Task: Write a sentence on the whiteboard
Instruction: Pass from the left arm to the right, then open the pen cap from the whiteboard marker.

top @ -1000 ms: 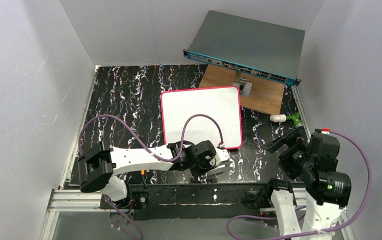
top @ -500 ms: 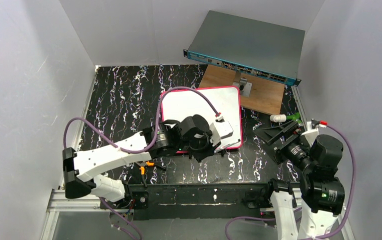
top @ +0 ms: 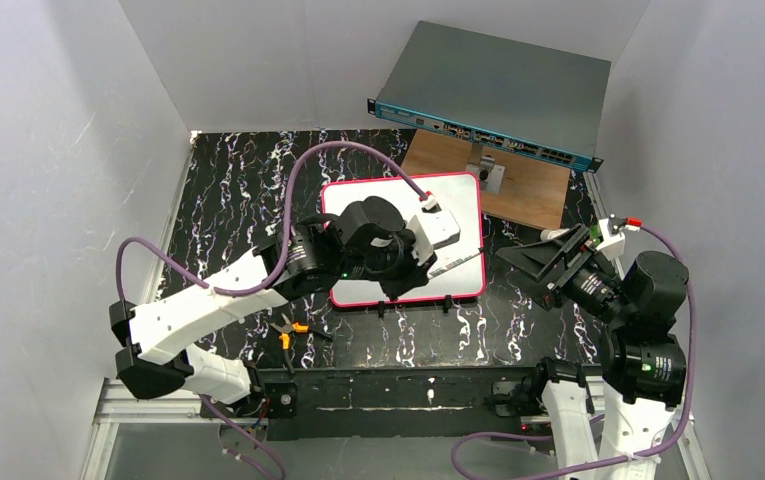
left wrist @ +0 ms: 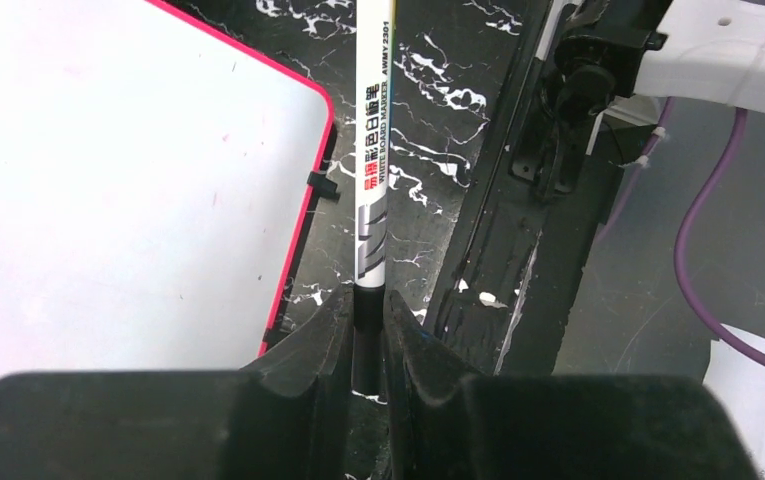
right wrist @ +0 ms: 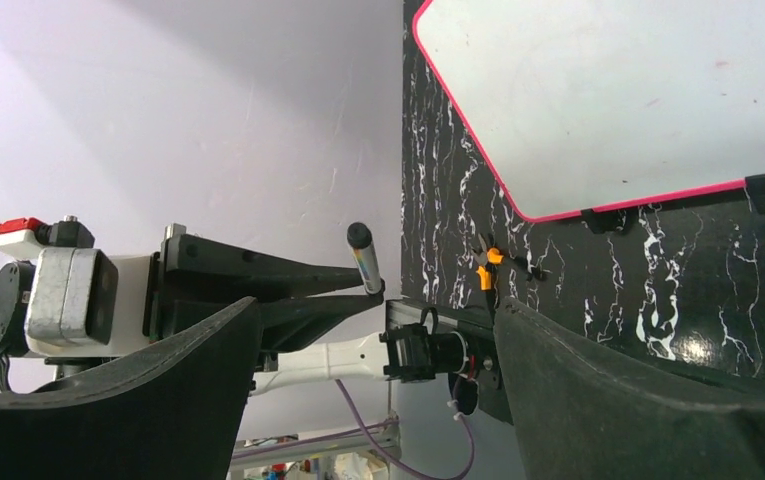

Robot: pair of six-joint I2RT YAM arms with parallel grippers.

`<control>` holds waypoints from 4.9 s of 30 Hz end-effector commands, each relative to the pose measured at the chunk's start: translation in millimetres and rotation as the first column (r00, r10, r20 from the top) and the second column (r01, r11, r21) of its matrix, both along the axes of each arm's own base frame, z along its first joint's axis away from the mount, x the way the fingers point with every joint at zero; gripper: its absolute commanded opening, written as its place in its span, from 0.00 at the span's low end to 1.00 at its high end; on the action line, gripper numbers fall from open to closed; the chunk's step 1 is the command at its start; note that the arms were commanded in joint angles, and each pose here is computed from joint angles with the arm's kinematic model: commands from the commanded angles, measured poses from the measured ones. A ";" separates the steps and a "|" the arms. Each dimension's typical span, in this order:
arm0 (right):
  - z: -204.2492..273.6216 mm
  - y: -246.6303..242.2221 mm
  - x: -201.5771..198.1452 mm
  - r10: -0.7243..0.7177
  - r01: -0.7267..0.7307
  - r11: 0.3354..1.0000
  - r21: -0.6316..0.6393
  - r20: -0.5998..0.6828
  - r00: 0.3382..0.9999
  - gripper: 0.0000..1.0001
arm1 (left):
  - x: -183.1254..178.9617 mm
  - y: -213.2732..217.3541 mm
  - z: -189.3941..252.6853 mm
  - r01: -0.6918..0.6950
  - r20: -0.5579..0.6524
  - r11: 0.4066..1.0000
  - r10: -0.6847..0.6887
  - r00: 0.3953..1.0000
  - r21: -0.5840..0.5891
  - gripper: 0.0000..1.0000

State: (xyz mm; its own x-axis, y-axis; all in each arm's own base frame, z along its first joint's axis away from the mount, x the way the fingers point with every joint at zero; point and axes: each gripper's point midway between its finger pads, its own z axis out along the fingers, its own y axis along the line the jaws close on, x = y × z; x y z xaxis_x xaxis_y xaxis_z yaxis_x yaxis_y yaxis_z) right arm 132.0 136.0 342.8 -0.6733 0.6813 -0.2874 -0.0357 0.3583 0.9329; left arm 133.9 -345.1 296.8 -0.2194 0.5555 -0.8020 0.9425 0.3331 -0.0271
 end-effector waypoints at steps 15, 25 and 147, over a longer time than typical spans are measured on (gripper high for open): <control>42.6 5.9 11.3 0.082 -0.083 0.996 0.008 0.117 0.990 0.92 | -1.7 -26.0 42.3 0.098 0.023 0.993 -0.097 0.995 -0.071 0.00; 86.2 14.9 64.9 0.150 -0.145 0.988 -0.057 0.114 0.982 0.93 | 29.8 -29.3 72.8 0.029 0.040 0.995 -0.025 0.999 -0.100 0.00; 118.8 90.4 -23.1 0.594 -0.599 0.797 -0.081 0.290 0.751 0.01 | -26.5 18.9 161.8 0.201 -0.201 0.880 -0.310 0.929 -0.430 0.56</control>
State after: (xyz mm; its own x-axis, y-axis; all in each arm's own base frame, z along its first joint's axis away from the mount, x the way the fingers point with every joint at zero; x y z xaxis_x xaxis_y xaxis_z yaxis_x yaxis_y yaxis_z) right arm 139.0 232.9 444.8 -0.8639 0.2560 -0.4337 -0.3949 0.1900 0.8989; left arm 93.9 -343.5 433.8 -0.3687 0.3431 -0.8639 0.9025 -0.0906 -0.4211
